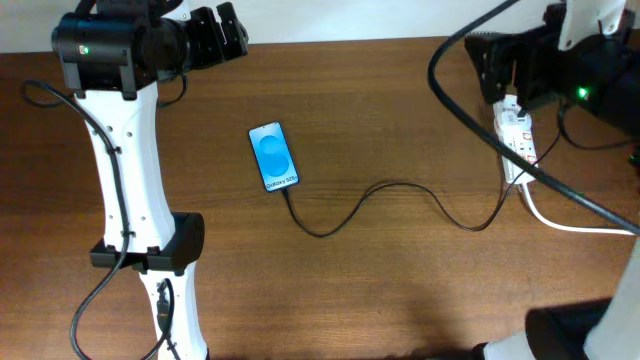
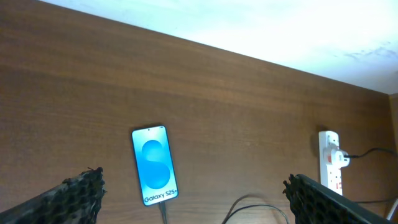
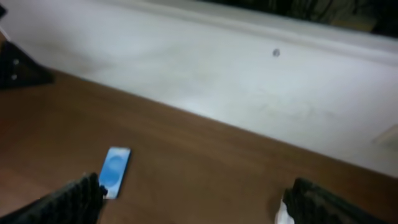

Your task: Plug charger to phone and switch on socket

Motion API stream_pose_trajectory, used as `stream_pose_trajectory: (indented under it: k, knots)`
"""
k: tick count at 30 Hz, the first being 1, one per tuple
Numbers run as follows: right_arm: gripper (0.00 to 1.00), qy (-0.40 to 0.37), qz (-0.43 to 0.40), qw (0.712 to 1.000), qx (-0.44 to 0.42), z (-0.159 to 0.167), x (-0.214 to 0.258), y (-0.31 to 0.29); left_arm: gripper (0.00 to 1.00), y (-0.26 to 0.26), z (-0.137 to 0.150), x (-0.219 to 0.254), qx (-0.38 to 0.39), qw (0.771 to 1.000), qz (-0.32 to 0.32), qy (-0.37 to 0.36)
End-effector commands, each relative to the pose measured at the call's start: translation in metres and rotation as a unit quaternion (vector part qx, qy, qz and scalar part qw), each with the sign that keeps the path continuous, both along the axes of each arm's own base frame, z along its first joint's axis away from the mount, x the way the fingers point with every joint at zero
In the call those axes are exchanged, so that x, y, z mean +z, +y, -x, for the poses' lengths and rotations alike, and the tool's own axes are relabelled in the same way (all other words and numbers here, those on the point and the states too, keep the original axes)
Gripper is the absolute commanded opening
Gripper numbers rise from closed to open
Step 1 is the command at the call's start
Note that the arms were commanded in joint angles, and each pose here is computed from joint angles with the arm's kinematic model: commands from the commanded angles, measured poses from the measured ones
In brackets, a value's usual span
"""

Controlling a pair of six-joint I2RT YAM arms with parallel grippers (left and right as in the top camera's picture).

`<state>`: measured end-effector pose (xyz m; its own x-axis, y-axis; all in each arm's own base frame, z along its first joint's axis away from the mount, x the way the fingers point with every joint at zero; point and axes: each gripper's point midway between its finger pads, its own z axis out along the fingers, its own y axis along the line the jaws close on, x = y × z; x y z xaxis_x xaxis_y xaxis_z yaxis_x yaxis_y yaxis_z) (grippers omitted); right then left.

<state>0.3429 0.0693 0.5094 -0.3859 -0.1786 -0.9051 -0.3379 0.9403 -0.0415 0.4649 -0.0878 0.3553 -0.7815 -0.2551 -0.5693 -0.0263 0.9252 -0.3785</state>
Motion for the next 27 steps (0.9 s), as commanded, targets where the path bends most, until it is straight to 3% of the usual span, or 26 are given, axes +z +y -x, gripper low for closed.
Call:
stream_pose_trajectory:
  k: [1, 7, 17, 21, 27]
  knots:
    - [0.98, -0.034, 0.009, 0.999, -0.013, 0.018, 0.004, -0.007, 0.99, -0.001, 0.004, 0.007, -0.01, 1.0, -0.002, -0.011]
    - [0.98, -0.116, 0.009, 0.992, -0.046, 0.044, -0.039, -0.023, 0.99, -0.001, 0.004, 0.007, -0.01, 1.0, -0.002, -0.011]
    - [0.98, -0.262, -0.011, 0.964, -0.049, 0.088, -0.208, -0.028, 0.99, -0.001, 0.004, 0.007, -0.01, 1.0, -0.002, -0.011]
    - [0.98, -0.27, -0.012, 0.962, -0.05, 0.099, -0.263, -0.029, 0.99, -0.001, 0.004, 0.007, -0.01, 1.0, -0.002, -0.011]
    - [0.98, -0.272, -0.009, 0.96, -0.065, 0.102, -0.298, -0.037, 0.99, -0.001, 0.004, 0.007, -0.01, 1.0, -0.002, -0.011]
